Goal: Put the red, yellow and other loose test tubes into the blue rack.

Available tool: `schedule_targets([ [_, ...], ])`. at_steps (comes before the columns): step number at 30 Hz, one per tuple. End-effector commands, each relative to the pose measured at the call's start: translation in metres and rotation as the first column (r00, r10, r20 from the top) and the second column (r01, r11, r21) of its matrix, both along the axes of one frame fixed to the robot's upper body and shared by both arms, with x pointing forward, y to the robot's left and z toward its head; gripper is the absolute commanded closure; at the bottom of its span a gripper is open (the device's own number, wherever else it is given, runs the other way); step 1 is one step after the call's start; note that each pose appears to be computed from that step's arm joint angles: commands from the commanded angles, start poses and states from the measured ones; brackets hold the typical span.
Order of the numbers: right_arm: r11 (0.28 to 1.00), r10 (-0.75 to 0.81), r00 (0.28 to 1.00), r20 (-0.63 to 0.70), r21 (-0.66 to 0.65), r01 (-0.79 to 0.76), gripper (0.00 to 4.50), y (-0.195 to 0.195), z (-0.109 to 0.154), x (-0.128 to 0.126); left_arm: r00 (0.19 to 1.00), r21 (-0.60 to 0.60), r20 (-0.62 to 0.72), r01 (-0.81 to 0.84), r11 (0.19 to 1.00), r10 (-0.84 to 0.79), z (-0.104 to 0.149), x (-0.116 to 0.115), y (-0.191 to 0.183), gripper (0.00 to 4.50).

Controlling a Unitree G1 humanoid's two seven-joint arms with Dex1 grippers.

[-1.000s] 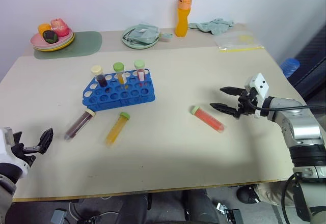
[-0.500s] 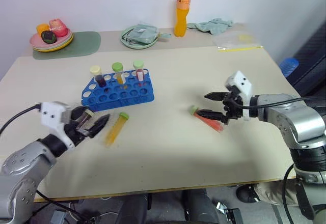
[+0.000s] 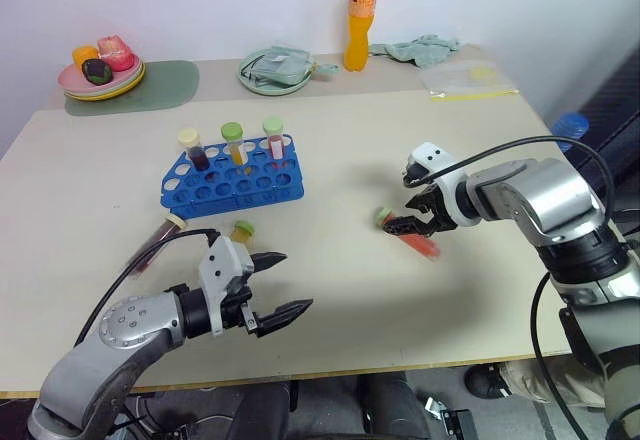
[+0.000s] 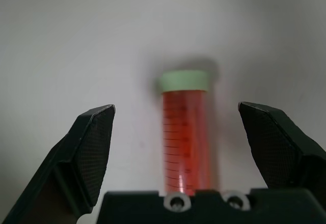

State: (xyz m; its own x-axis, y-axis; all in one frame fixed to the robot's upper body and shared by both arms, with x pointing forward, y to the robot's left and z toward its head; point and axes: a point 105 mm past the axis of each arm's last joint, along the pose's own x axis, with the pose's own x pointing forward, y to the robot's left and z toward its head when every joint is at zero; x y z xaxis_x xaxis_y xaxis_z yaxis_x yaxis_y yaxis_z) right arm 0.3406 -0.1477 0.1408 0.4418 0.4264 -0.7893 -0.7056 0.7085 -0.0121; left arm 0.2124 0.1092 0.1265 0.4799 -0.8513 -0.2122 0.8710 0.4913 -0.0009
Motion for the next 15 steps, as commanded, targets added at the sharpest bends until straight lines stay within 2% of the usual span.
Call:
schedule_targets([
  [1, 0.999, 0.036, 0.999, -0.007, -0.021, -0.036, 0.21, 0.004, 0.005, 0.001, 0.999, -0.028, 0.047, 0.02, 0.999, -0.019, 0.01, -0.006, -0.006, 0.02],
  [4, 0.999, 0.034, 0.998, -0.057, -0.031, -0.036, 1.02, 0.002, 0.0, 0.0, 0.999, -0.039, 0.044, 0.009, 0.999, -0.007, 0.009, -0.008, -0.006, 0.0],
  [9, 0.998, 0.054, 0.996, -0.066, -0.041, -0.057, 3.51, 0.004, 0.005, 0.003, 0.999, -0.042, 0.041, -0.003, 0.999, 0.004, 0.005, -0.011, -0.007, 0.0],
  [10, 0.996, 0.063, 0.997, -0.054, -0.056, -0.066, 3.72, 0.004, 0.007, 0.004, 0.999, -0.043, 0.042, -0.006, 0.999, 0.008, 0.005, -0.01, -0.007, 0.0],
  [13, 0.989, 0.15, 0.988, 0.046, -0.022, -0.149, 3.72, 0.015, 0.018, 0.009, 0.998, -0.045, 0.045, -0.031, 0.999, 0.033, 0.005, -0.009, -0.002, 0.0],
  [15, 0.964, 0.253, 0.944, 0.212, 0.03, -0.265, 3.72, 0.033, 0.033, 0.012, 0.996, -0.044, 0.048, -0.072, 0.996, 0.074, 0.005, -0.005, 0.005, 0.0],
])
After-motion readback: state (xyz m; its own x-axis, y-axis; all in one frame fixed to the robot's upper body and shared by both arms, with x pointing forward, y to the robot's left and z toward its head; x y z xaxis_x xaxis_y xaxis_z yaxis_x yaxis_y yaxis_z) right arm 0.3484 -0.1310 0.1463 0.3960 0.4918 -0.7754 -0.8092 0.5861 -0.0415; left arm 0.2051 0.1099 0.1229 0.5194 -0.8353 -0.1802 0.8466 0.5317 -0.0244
